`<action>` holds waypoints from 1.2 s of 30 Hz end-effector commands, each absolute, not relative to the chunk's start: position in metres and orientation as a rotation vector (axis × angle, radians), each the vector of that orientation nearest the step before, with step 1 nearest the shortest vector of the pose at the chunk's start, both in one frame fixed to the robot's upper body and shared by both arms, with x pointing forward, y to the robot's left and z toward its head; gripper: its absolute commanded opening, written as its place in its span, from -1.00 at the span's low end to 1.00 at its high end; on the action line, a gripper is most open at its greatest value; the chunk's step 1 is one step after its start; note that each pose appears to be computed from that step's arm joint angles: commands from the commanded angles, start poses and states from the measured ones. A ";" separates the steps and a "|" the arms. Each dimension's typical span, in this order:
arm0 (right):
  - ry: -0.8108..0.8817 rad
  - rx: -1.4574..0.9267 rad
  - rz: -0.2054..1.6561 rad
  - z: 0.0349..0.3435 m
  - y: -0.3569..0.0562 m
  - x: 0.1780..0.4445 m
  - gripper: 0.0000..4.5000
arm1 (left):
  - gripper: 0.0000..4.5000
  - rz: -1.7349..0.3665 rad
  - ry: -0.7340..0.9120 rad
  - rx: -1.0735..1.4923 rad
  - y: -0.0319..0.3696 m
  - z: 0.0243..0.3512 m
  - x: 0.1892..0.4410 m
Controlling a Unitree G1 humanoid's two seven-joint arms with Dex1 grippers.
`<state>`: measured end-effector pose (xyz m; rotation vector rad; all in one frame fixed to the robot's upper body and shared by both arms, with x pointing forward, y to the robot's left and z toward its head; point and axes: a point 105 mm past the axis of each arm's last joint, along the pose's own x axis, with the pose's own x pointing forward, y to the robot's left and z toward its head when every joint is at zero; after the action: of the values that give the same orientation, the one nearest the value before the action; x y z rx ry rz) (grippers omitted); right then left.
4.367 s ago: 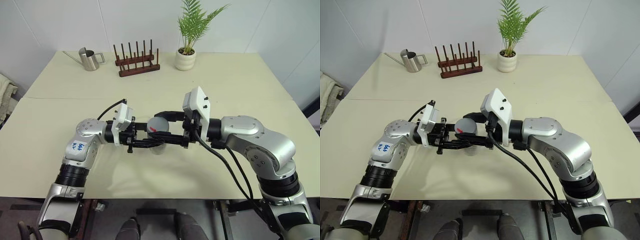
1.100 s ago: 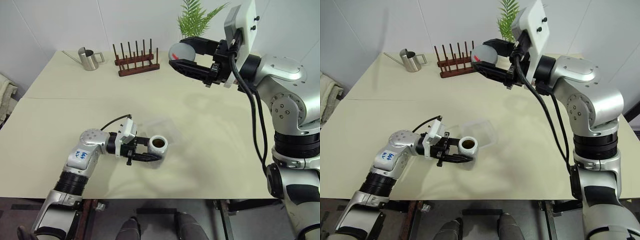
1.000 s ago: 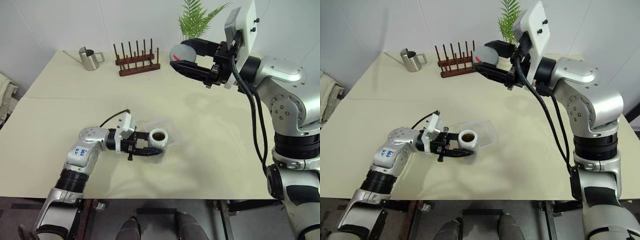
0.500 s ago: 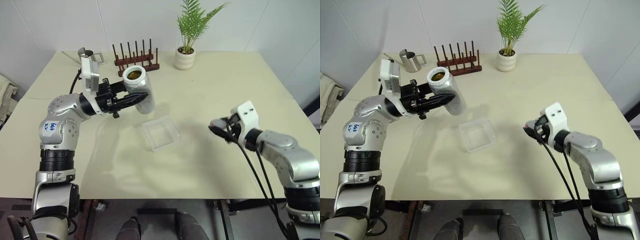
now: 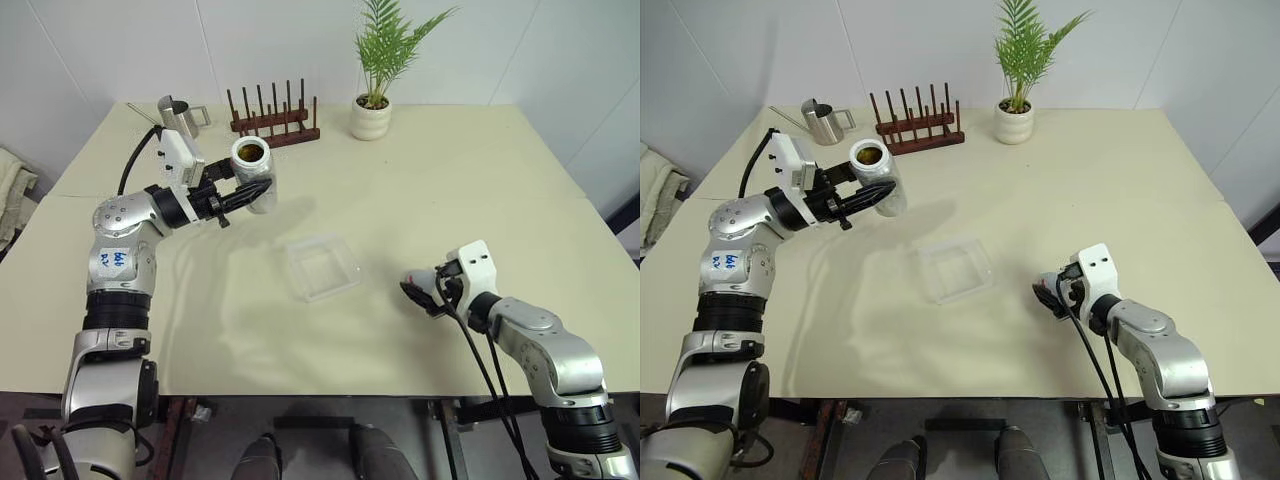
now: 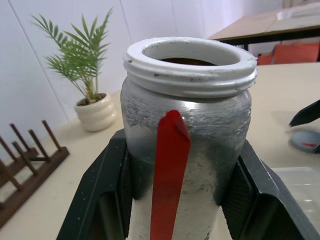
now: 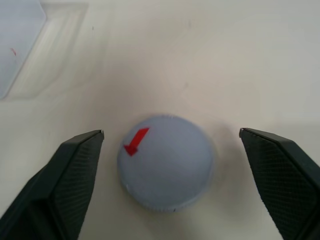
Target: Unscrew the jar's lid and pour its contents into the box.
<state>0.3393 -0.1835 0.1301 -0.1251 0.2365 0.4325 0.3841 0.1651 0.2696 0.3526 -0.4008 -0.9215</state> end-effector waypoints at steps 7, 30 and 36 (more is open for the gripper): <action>-0.034 -0.097 0.665 0.199 -0.180 0.297 0.99 | -0.17 -0.834 -0.541 0.817 0.151 0.277 0.388; -0.115 -0.109 0.951 0.215 -0.183 0.237 0.99 | -0.17 -0.700 -1.415 2.166 0.051 0.253 0.386; -0.133 -0.111 0.913 0.215 -0.180 0.242 0.99 | -0.17 -0.526 -1.581 2.309 0.047 0.257 0.397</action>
<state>0.2429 -0.1839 0.2071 -0.0933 -0.0865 0.9136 0.3971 0.0528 0.2385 2.2875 -1.4779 -0.6472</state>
